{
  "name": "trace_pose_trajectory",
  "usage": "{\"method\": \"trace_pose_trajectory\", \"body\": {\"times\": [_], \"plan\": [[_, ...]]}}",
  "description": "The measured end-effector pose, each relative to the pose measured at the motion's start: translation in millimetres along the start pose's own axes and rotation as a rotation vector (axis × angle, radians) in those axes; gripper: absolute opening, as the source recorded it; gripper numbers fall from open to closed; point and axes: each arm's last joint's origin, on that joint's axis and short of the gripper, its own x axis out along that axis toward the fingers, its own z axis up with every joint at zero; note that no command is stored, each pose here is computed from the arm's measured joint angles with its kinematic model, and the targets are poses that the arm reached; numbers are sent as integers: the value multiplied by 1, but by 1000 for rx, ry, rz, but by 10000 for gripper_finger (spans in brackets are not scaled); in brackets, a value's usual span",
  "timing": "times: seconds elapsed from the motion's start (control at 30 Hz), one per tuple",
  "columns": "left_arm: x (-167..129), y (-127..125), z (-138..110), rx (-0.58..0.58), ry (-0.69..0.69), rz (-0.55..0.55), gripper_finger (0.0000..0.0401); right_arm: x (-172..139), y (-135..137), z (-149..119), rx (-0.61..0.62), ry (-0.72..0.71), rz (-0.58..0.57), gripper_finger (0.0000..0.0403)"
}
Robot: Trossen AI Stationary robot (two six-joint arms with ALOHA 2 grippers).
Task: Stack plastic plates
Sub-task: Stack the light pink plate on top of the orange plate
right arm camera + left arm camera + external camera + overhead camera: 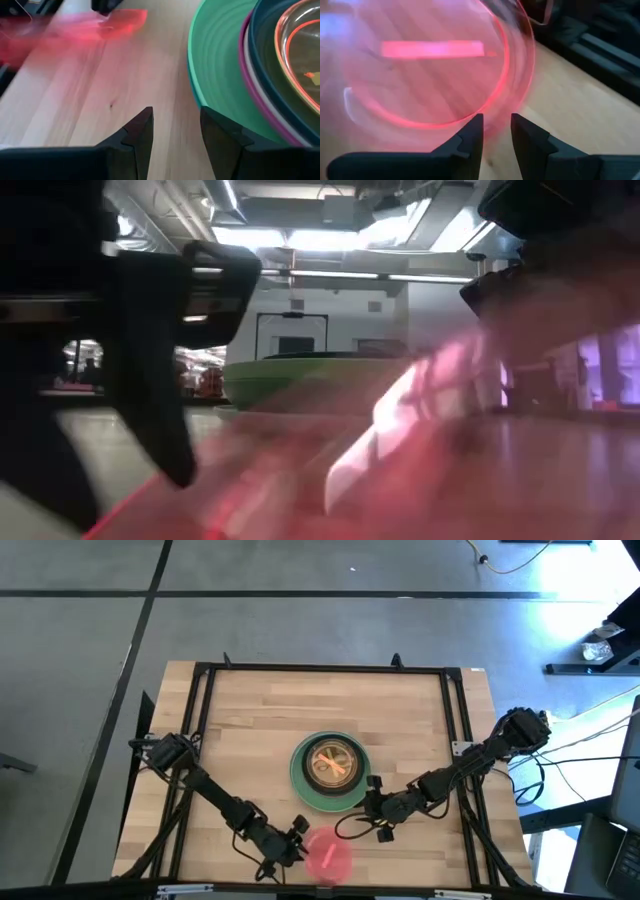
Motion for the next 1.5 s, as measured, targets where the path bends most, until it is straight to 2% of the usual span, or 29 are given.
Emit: {"method": "trace_pose_trajectory", "body": {"times": [0.47,0.73,1.1,1.33,1.5], "plan": [[1,7,0,-12,-5,21,67,0,-1,1,-1,-10,-26,154],[1,7,1,-19,-8,58,5,0,-2,1,-1,-17,-52,154],[-12,-3,14,-3,-35,109,0,0,-1,2,-1,-19,-51,154],[-32,-8,31,-27,-91,118,0,-4,3,20,4,-51,-30,154],[-48,-9,42,-39,-106,144,0,-26,9,35,-39,70,-38,154]]}}
